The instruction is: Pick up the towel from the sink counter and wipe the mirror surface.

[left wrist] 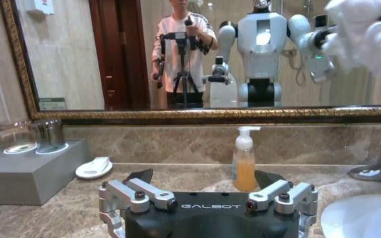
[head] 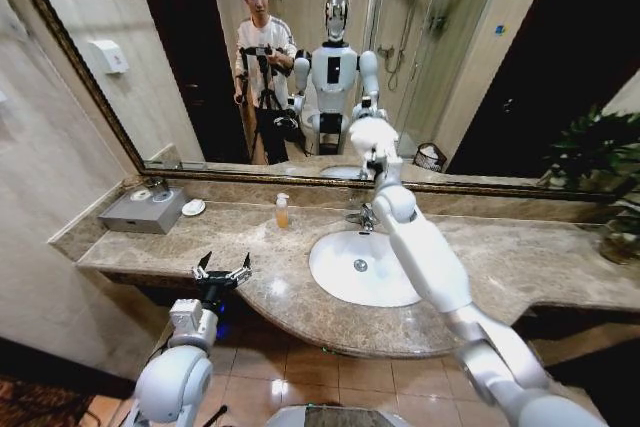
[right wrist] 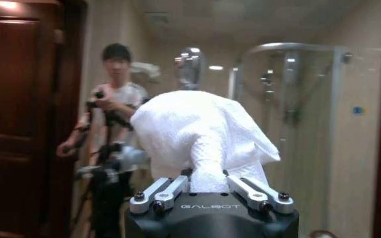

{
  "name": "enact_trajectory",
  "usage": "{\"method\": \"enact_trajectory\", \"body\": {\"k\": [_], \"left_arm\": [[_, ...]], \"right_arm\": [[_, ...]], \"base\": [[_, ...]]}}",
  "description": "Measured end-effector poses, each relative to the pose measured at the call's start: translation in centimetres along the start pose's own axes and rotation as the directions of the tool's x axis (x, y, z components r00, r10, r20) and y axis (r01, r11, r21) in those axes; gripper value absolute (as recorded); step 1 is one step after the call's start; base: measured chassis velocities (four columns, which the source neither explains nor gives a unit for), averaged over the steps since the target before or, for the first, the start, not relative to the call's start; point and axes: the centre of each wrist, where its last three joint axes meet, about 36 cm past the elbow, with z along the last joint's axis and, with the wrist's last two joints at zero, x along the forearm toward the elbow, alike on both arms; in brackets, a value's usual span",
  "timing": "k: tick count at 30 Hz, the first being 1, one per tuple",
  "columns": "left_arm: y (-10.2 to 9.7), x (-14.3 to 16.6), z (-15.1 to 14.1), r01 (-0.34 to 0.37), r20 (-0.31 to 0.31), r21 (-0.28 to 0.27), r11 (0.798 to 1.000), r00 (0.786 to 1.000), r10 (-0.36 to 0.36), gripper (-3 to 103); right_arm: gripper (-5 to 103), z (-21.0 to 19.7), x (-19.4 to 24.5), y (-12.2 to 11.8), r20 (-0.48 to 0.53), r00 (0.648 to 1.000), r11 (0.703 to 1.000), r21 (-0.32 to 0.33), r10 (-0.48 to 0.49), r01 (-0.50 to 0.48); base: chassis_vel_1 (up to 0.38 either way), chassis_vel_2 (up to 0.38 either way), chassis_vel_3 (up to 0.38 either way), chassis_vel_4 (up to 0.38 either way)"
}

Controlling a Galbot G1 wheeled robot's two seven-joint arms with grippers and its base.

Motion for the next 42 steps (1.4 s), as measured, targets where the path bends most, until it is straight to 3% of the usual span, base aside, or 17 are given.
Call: {"method": "enact_trajectory", "body": {"k": [2, 6, 10, 16, 22, 25, 33, 42], "left_arm": [[0.0, 0.0, 0.0, 0.0, 0.0, 0.0, 1.0, 1.0, 0.0, 100], [0.0, 0.0, 0.0, 0.0, 0.0, 0.0, 1.0, 1.0, 0.0, 100], [0.0, 0.0, 0.0, 0.0, 0.0, 0.0, 1.0, 1.0, 0.0, 100], [0.0, 0.0, 0.0, 0.0, 0.0, 0.0, 1.0, 1.0, 0.0, 100], [0.0, 0.0, 0.0, 0.0, 0.0, 0.0, 1.0, 1.0, 0.0, 100], [0.0, 0.0, 0.0, 0.0, 0.0, 0.0, 1.0, 1.0, 0.0, 100], [0.0, 0.0, 0.0, 0.0, 0.0, 0.0, 1.0, 1.0, 0.0, 100], [0.0, 0.0, 0.0, 0.0, 0.0, 0.0, 1.0, 1.0, 0.0, 100]], "right_arm": [[14, 0.9, 0.6, 2.4, -0.013, 0.999, 0.999, -0.002, -0.039, 0.039], [14, 3.4, 1.7, 3.9, -0.057, 0.996, 0.998, -0.009, -0.062, 0.061], [14, 5.2, 3.0, 2.7, -0.081, 0.995, 0.998, 0.006, -0.06, 0.061], [14, 4.3, 4.0, 1.0, -0.045, 0.998, 0.999, 0.016, -0.047, 0.048], [14, -0.3, 2.5, -1.5, 0.04, 0.999, 1.0, 0.009, -0.01, 0.009], [14, -5.6, 0.5, -4.3, 0.121, 0.992, 0.999, 0.007, 0.037, -0.038], [14, -13.4, -1.6, -8.4, 0.209, 0.973, 0.995, 0.006, 0.097, -0.101], [14, -18.1, -4.6, -9.4, 0.23, 0.97, 0.995, 0.044, 0.081, -0.094]], "base": [[0.0, 0.0, 0.0, 0.0], [0.0, 0.0, 0.0, 0.0], [0.0, 0.0, 0.0, 0.0], [0.0, 0.0, 0.0, 0.0], [0.0, 0.0, 0.0, 0.0], [0.0, 0.0, 0.0, 0.0], [0.0, 0.0, 0.0, 0.0], [0.0, 0.0, 0.0, 0.0]]}}
